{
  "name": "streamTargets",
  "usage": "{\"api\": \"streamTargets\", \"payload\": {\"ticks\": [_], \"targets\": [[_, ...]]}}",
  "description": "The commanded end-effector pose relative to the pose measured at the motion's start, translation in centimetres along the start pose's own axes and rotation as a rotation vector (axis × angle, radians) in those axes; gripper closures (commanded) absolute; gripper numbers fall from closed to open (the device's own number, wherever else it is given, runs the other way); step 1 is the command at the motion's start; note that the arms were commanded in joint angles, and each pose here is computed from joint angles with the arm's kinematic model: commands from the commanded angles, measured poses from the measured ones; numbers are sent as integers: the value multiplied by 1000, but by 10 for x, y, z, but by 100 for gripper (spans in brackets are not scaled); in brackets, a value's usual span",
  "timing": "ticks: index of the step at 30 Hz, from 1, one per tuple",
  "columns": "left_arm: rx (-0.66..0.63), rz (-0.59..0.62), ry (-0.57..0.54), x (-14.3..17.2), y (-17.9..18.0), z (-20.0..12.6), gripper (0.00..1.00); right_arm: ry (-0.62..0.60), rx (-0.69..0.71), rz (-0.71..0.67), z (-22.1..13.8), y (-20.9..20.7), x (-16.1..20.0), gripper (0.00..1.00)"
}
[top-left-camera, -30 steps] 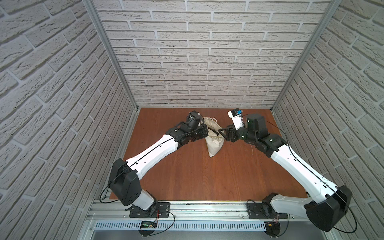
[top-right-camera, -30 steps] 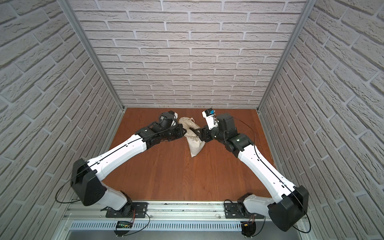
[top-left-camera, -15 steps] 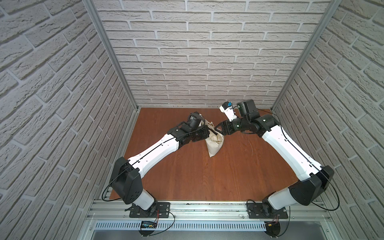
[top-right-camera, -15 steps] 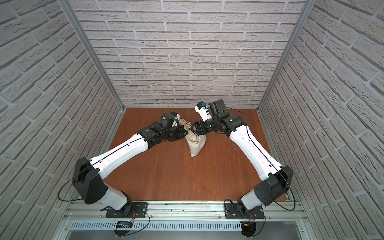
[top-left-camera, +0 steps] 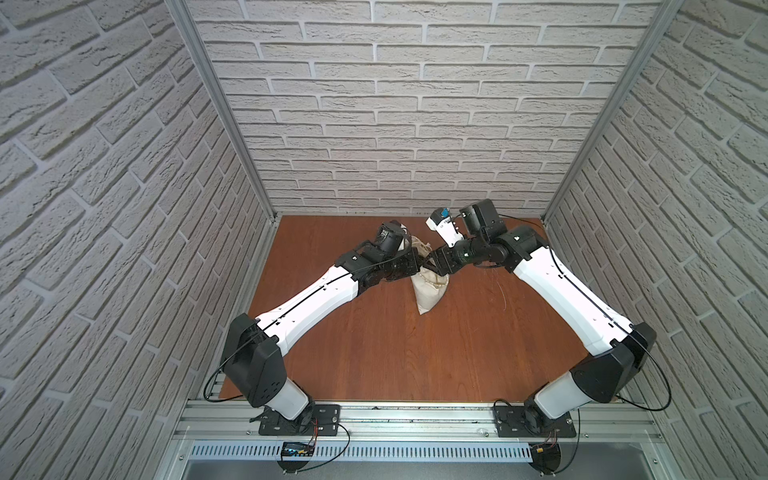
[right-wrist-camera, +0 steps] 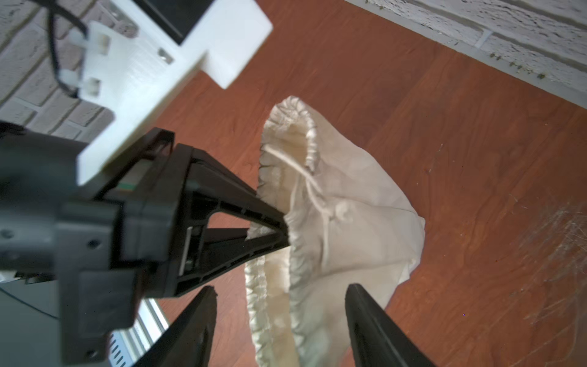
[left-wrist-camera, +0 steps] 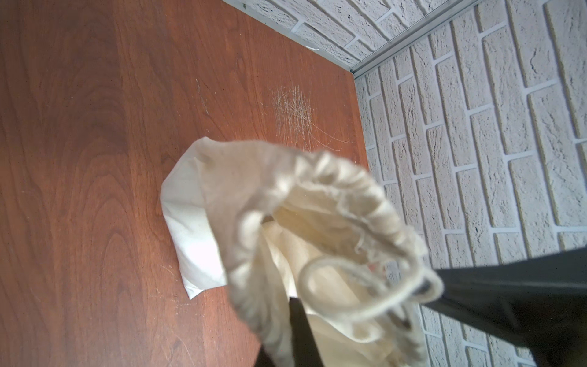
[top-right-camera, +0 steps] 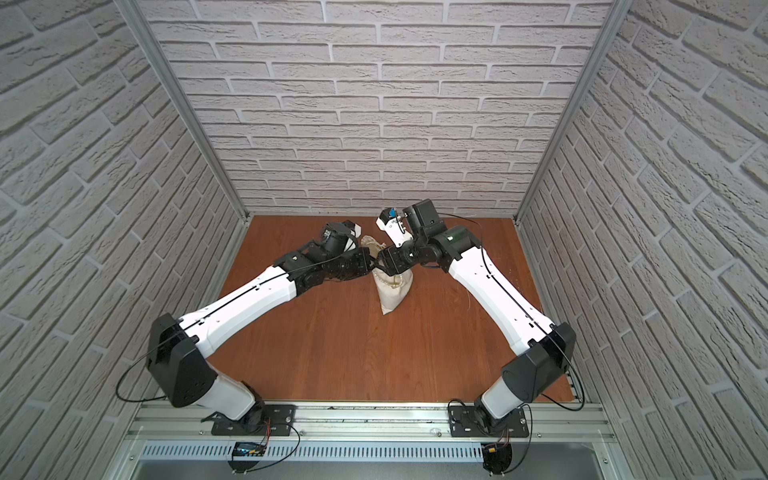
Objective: Close the soil bag
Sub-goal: Adjust the soil bag at the center of the board.
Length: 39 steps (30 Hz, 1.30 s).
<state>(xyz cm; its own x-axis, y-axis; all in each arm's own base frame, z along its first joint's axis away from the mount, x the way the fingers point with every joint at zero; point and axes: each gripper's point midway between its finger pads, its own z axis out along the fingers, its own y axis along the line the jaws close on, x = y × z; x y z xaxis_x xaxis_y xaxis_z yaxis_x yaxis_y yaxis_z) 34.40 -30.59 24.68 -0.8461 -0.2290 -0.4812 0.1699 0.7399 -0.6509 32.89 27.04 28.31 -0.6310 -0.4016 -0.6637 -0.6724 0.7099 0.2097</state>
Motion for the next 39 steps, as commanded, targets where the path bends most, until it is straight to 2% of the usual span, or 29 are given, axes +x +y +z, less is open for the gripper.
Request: {"api": "streamTargets", "payload": {"ticks": [1,6,8,11,15,16,22,32,39], "targets": [[35,39,-9,-4,-13,-6,100,-16,93,-13,2,-17,-11,33],[35,45,-2,-2,-13,-7,100,8,142,-5,16,-29,-20,38],[32,49,0,-1,-12,-8,100,-4,167,-1,17,-33,-26,44],[22,56,3,-1,-10,-8,100,-39,166,2,16,-34,-39,60],[4,59,0,-4,-4,-14,100,-29,148,21,21,-37,-44,93],[-1,59,2,-4,-1,-16,100,-16,140,27,22,-38,-42,96],[-29,50,-24,-23,15,-41,100,-69,174,60,5,-44,-50,97],[38,113,-28,-72,-9,-94,100,-208,244,200,-55,-43,-61,97],[71,127,-20,-83,-11,-112,100,-291,193,290,-81,-29,-63,97]]}}
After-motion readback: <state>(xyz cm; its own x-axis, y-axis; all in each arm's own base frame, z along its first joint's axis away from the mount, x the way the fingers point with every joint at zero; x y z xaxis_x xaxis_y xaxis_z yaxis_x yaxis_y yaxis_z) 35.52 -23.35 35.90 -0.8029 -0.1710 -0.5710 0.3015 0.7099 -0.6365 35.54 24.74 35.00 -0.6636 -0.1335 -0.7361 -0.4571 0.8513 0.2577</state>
